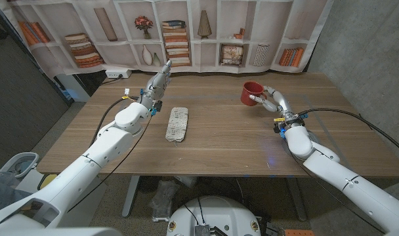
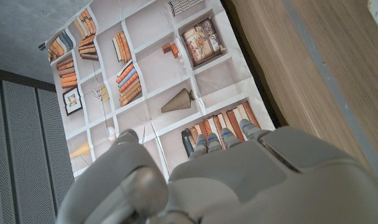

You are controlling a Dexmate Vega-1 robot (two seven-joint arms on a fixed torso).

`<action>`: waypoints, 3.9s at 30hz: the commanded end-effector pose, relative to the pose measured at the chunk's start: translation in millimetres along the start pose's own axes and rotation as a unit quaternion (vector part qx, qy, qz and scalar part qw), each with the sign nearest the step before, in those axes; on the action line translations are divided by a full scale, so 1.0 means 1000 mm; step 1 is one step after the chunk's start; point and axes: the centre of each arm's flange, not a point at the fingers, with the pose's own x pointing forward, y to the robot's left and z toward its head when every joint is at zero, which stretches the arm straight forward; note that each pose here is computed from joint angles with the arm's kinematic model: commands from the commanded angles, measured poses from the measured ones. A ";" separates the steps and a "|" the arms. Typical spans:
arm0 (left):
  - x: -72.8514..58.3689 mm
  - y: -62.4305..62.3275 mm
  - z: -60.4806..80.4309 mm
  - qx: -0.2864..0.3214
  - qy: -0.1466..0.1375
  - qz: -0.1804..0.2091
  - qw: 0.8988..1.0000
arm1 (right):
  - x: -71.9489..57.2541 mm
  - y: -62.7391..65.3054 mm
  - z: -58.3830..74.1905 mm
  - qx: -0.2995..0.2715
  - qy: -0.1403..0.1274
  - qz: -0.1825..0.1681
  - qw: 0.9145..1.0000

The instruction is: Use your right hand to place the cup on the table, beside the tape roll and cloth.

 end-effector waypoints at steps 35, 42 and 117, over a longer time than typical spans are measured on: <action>0.000 -0.002 -0.007 -0.008 0.007 -0.004 1.000 | -0.032 -0.016 0.000 -0.009 0.005 -0.010 1.000; -0.002 -0.001 -0.006 -0.008 0.008 -0.003 1.000 | -0.040 -0.018 0.004 -0.009 0.002 -0.007 1.000; 0.015 -0.001 0.001 0.007 -0.002 -0.020 1.000 | -0.115 -0.019 0.013 -0.009 -0.018 0.001 1.000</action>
